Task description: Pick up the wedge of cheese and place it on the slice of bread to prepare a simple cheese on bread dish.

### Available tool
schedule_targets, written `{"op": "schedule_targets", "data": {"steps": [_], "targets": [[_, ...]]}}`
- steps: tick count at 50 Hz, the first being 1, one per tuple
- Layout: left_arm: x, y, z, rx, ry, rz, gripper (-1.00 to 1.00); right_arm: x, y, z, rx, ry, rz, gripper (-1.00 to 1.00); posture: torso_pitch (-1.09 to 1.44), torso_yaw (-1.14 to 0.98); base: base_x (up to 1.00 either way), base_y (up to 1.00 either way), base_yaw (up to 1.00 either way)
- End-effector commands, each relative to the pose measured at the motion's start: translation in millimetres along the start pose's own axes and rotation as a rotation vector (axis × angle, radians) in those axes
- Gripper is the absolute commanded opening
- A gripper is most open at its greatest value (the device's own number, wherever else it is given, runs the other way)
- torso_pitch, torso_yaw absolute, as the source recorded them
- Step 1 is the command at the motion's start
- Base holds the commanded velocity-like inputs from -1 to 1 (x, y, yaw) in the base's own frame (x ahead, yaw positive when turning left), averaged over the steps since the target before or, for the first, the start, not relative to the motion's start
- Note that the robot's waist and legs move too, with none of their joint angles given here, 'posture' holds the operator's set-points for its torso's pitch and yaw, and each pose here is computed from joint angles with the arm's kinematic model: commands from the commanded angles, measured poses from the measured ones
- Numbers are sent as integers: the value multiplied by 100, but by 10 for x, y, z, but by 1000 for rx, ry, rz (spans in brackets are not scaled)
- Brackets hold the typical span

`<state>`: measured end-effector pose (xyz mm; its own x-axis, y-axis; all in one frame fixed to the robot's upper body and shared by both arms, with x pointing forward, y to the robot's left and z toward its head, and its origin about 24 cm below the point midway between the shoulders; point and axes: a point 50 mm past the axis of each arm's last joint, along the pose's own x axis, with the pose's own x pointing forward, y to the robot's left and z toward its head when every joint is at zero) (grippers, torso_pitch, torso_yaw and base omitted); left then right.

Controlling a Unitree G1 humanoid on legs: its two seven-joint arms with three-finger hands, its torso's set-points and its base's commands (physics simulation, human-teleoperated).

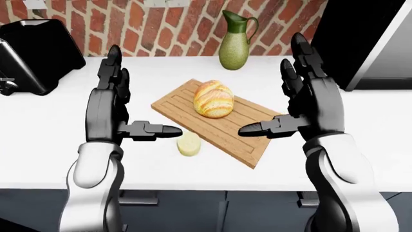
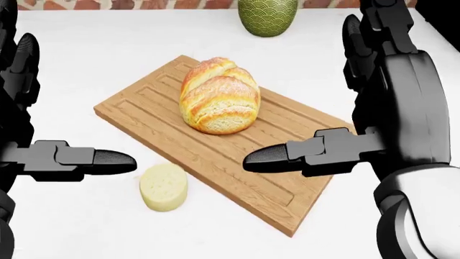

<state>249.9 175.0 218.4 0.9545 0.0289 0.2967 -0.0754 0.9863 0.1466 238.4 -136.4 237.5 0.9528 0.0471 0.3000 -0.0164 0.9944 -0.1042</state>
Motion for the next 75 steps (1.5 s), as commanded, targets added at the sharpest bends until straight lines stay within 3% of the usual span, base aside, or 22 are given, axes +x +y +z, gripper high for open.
{"op": "schedule_targets", "data": {"steps": [1, 23, 27, 33, 38, 49, 53, 57, 61, 67, 75], "targets": [[4, -6, 101, 5, -63, 0, 100, -2, -21, 80, -4, -59, -11, 100, 0, 0, 19, 0, 0], [-35, 19, 72, 15, -62, 9, 100, -35, -29, 89, -6, -83, -24, 100, 0, 0, 3, 0, 0], [-168, 63, 122, 25, -66, 15, 100, -48, -37, 99, -16, -82, -29, 100, 0, 0, 0, 0, 0], [-441, 96, 122, 39, 8, 6, 100, -48, -37, 122, -17, -81, -31, 100, 0, 0, 0, 0, 0], [-505, 83, 57, 58, 49, -22, 100, -44, -36, 126, -17, -81, -29, 100, 0, 0, 0, 0, 0], [-549, -222, -7, 197, 101, -101, 100, -33, -43, 82, -22, -76, -30, 100, 0, 0, 0, 0, 0], [-446, -244, 58, 254, 101, -76, 100, -30, -53, 69, -22, -72, -33, 100, 0, 0, 0, 0, 0], [-356, -255, 52, 280, 139, -80, 100, -27, -56, 57, -21, -70, -34, 100, 0, 0, 0, 0, 0], [-335, -310, 51, 341, 174, -90, 100, -35, -58, 51, -23, -70, -38, 100, 0, 0, 0, 0, 0], [-303, -348, -26, 373, 224, -100, 100, -32, -62, 40, -24, -69, -38, 100, 0, 0, 0, 0, 0], [-307, -417, -19, 384, 228, -144, 100, -18, -57, 34, -28, -65, -39, 100, 0, 0, 0, 0, 0]]}}
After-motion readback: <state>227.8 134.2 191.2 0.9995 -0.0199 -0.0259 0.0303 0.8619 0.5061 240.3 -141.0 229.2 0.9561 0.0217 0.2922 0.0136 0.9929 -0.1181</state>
